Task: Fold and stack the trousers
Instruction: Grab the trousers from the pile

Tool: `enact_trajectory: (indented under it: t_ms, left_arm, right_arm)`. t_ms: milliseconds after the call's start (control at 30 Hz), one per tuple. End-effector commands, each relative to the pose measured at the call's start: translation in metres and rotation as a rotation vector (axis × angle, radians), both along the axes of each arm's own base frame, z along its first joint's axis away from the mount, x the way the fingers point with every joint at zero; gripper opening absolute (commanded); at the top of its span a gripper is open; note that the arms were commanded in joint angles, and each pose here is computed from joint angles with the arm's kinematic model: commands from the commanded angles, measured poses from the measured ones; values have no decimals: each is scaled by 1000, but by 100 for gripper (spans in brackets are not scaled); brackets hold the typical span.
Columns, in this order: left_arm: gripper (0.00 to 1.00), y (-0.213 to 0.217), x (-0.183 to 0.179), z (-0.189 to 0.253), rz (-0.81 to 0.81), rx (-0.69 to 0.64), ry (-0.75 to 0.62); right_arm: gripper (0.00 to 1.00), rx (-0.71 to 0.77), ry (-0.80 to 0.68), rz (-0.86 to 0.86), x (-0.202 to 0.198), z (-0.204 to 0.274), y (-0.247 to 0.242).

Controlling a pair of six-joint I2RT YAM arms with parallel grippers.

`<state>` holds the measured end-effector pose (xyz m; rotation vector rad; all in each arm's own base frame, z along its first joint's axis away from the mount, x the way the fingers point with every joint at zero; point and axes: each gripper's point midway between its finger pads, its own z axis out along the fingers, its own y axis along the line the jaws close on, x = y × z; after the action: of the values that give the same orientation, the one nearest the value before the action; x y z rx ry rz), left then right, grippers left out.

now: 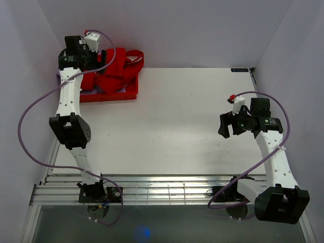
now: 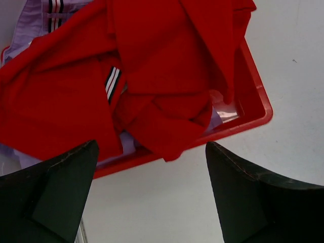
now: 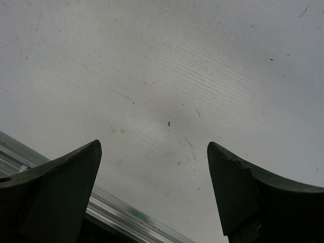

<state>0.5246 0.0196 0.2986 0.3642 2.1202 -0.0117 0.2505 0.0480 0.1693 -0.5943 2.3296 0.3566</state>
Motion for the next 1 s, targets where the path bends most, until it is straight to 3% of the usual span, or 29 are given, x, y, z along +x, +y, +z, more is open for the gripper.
enact_trajectory:
  t_ms: [0, 233, 467, 667, 700, 867, 967]
  left_arm:
    - [97, -3, 31, -10, -37, -3, -15]
    - [97, -22, 62, -37, -172, -33, -98]
    - [98, -34, 83, -67, -196, 20, -190]
    - [98, -45, 107, -68, -261, 171, -342]
    - [98, -67, 111, -70, -286, 195, -365]
    - [98, -81, 146, -64, -276, 388, -513]
    - [98, -83, 164, -86, -284, 450, -516]
  right_arm:
    - [90, 50, -33, 10, 12, 8, 8]
    - [90, 70, 11, 11, 20, -7, 11]
    - [90, 87, 40, 7, 26, -16, 12]
    - [90, 86, 55, 0, 28, -23, 11]
    - [90, 85, 55, -2, 29, -24, 11]
    - [90, 88, 82, -8, 30, -33, 11]
    - [90, 91, 92, -9, 32, -36, 11]
